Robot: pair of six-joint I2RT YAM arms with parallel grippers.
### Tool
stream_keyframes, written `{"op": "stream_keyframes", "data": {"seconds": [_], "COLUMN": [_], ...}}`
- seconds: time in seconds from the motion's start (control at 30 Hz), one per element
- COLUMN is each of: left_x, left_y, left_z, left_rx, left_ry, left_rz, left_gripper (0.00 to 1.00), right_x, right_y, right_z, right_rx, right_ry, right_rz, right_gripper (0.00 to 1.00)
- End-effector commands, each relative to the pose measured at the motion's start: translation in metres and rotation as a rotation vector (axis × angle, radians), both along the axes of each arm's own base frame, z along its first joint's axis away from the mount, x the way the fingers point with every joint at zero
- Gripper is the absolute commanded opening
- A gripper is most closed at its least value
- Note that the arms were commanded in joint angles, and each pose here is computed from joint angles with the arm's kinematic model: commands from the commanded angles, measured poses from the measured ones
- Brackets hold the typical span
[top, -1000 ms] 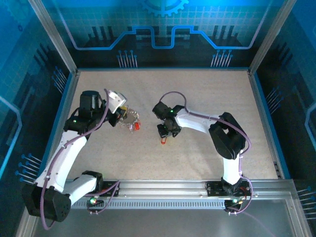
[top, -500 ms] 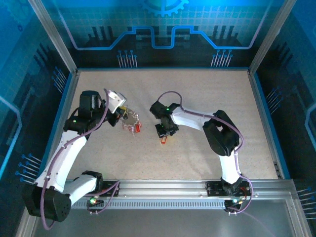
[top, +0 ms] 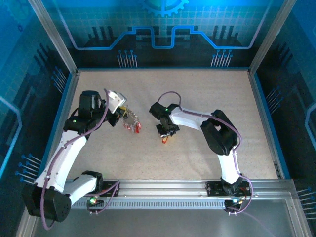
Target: Put the keys on the keyring
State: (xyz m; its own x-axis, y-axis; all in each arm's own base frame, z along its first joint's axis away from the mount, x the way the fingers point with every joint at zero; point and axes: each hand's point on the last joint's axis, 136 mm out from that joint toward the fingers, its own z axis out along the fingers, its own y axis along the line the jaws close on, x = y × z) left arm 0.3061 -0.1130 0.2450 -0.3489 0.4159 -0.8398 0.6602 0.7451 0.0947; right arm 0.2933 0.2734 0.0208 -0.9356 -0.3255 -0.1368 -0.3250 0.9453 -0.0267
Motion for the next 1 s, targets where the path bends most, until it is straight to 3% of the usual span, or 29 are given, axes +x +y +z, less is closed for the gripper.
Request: {"op": "stream_keyframes", "data": {"seconds": [0.0,0.2,0.5,0.97], "left_x": [0.001,-0.002,-0.003,-0.004], "left_y": [0.003,0.004,0.003,0.004], "left_z": [0.019,0.018,0.017,0.016], "left_rx": [-0.009,-0.006,-0.007,0.006], "left_ry": [-0.059,-0.061,-0.06,-0.06], "left_rz": [0.013,0.012,0.01,0.007], "left_gripper": [0.0,0.0,0.0,0.0], "right_x": [-0.003,-0.003,-0.003,-0.013], "right_y": [-0.008,-0.008,0.008,0.017], "right_z": [0.011,0.012,0.009,0.02], "right_rx": [-0.021,0.001,0.151,0.25], "right_ry": [-0.026,-0.031,-0.016,-0.014], "right_rz": [-0.027,-0.029,0.039,0.104], "right_gripper": [0.3,0.33,0.25,0.16]}}
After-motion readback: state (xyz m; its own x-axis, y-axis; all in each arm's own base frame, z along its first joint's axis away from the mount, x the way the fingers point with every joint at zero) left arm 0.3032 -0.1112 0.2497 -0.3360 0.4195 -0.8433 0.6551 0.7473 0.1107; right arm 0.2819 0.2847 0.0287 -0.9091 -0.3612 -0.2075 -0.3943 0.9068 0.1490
